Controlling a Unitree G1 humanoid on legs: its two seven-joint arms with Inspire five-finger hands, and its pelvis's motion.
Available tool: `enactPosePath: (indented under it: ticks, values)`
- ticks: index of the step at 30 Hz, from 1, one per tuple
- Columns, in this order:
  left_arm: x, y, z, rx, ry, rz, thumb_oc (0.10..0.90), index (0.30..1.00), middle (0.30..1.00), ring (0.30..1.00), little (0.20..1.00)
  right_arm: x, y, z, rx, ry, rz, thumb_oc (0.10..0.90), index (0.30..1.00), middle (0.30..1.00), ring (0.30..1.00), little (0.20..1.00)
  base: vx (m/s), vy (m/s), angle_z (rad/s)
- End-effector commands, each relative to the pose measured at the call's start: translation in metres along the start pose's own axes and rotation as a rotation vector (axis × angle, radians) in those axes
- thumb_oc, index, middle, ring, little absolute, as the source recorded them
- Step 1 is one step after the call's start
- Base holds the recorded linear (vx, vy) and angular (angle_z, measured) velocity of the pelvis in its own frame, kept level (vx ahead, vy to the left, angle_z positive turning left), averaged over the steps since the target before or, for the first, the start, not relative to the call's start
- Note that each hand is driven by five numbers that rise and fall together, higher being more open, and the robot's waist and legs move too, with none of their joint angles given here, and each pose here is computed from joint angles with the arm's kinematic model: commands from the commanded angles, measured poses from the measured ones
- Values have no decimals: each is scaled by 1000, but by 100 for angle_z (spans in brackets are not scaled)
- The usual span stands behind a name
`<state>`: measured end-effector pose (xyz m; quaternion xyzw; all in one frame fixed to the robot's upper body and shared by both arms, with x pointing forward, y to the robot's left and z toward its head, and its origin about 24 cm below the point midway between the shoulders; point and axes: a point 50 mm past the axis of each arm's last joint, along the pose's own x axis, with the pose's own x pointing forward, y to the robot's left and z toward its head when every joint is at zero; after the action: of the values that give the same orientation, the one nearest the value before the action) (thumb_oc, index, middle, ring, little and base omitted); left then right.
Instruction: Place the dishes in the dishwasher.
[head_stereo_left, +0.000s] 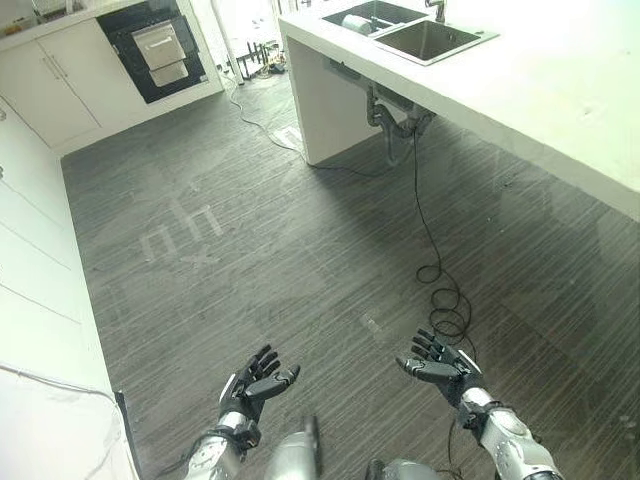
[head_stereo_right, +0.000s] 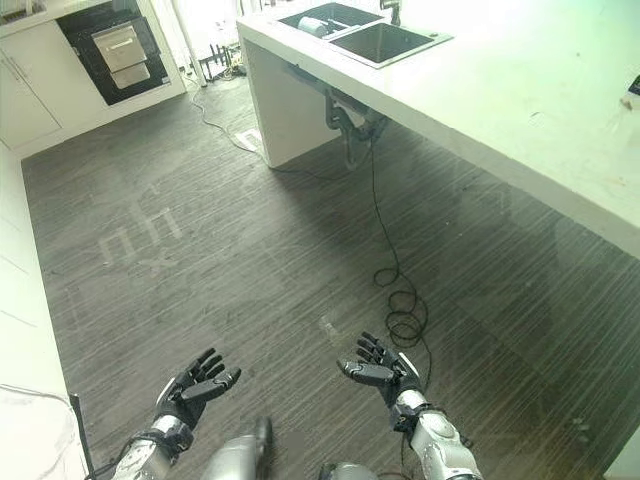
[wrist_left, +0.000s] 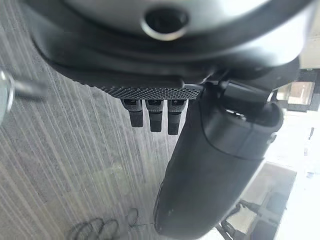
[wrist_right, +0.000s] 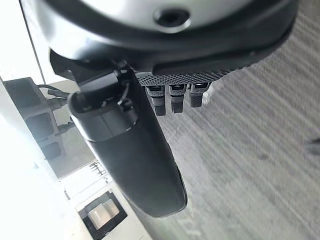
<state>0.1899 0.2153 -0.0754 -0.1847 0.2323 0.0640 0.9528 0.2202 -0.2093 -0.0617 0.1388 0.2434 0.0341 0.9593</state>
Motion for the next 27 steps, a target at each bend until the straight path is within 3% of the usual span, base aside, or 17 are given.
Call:
enactPosePath:
  ticks: [1,9,12,16,27]
  values:
    - [10,-11,44,58,-206,-70,800,900,900,900,900,2,21,37,-64,-182,125,800,900,900,900,900,396,461,-50]
    - [20,-23,60,209,-194,-208,800,900,900,900,900,3,19,41,90,-261,44,800,900,900,900,900,392,359,1]
    - [19,-23,73,224,-222,-190,800,900,900,900,900,2,25,34,95,-221,55,800,900,900,900,900,569,399,77]
    - [14,-25,76,273,-238,-222,800,900,900,900,900,-10,4,26,97,-188,40,800,900,900,900,900,671,-2,83]
    - [9,-34,73,372,-244,-254,800,900,900,900,900,-2,-2,29,42,-167,51,800,900,900,900,900,523,-22,19]
